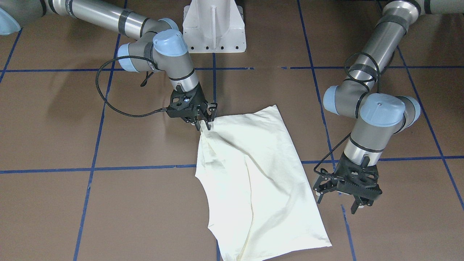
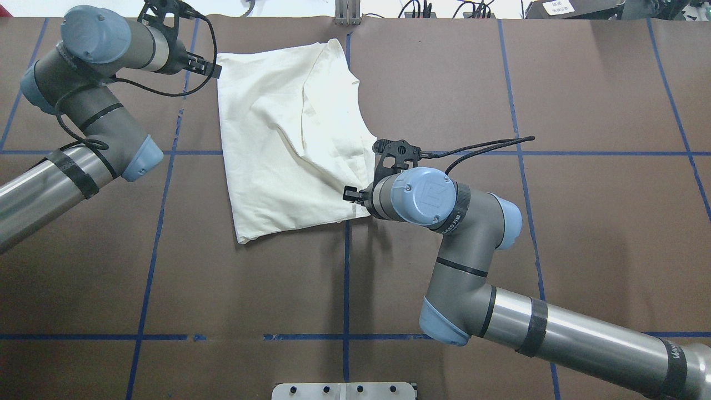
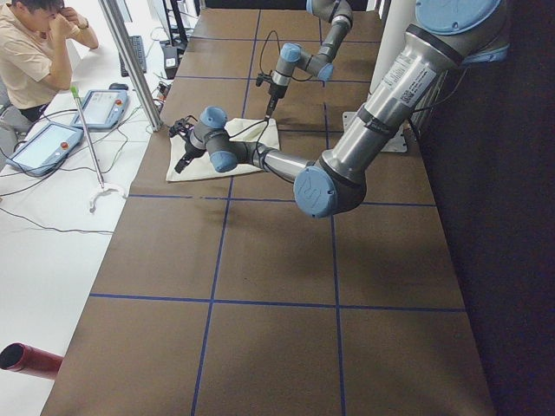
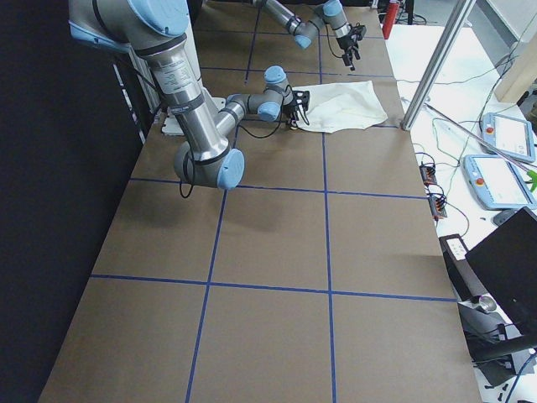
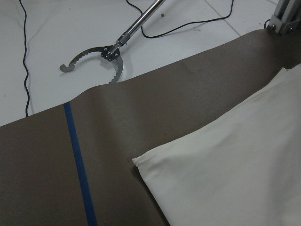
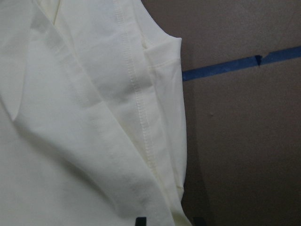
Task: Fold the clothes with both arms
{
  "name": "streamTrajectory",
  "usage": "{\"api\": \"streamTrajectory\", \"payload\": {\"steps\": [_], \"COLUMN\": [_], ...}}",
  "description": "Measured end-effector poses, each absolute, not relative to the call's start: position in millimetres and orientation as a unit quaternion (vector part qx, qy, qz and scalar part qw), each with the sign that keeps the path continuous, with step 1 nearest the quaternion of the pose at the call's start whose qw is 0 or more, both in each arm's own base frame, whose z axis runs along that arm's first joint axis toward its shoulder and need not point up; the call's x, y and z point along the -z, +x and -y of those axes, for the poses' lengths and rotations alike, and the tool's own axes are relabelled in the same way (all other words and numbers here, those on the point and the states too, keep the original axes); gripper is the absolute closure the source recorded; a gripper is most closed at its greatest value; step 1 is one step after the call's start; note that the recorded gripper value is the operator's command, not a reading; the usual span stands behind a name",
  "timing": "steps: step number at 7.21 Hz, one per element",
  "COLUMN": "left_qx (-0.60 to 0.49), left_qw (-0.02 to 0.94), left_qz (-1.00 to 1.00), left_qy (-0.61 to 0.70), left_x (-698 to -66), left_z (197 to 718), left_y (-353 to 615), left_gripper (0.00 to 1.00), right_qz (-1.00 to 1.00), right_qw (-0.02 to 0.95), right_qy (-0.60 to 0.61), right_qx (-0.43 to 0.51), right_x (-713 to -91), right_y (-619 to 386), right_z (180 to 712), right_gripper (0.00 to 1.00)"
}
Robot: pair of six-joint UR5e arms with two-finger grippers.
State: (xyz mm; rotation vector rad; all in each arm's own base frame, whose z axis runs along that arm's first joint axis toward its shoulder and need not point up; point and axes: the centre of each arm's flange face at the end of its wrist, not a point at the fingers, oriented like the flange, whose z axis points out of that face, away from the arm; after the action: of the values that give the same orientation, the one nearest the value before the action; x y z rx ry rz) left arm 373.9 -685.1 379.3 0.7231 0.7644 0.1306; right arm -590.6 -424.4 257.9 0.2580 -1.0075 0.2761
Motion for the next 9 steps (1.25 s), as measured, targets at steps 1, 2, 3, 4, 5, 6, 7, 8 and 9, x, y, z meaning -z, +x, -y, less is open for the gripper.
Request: {"api": "streamTrajectory", "payload": {"steps": [1,2,3,4,5,6,7,8,9], "left_qx": [-0.062,-0.062,-0.063,-0.063,-0.063,-0.063,-0.063,-0.063,-0.063], "left_qw": [0.863,0.864,0.864,0.864,0.864,0.864,0.864,0.864,0.864], "left_qz": [-0.364,-0.364,-0.363,-0.363,-0.363,-0.363,-0.364,-0.364,-0.364], "left_qy": [0.344,0.343,0.343,0.343,0.343,0.343,0.343,0.343,0.343], "left_x": [-380,-382,-383,-384,-384,-384,-383,-383,-383], "left_z": [685,684,684,684,684,684,684,684,683], "left_y": [374,374,374,374,374,374,374,374,375], "left_gripper": [0.0,0.0,0.0,0.0,0.0,0.0,0.0,0.0,0.0], "right_qz": [0.479,0.479,0.479,0.479,0.48,0.483,0.485,0.485,0.486], "right_qw": [0.86,0.86,0.86,0.859,0.858,0.857,0.854,0.853,0.849], "right_qy": [0.122,0.122,0.122,0.122,0.123,0.126,0.128,0.13,0.129], "right_qx": [-0.13,-0.13,-0.13,-0.131,-0.131,-0.133,-0.137,-0.144,-0.159], "right_x": [-259,-259,-259,-258,-257,-254,-252,-255,-262], "right_y": [-592,-592,-593,-593,-592,-590,-586,-580,-572], "right_z": [423,422,422,422,422,423,424,422,414], "right_gripper": [0.83,1.0,1.0,1.0,1.0,1.0,1.0,1.0,1.0]}}
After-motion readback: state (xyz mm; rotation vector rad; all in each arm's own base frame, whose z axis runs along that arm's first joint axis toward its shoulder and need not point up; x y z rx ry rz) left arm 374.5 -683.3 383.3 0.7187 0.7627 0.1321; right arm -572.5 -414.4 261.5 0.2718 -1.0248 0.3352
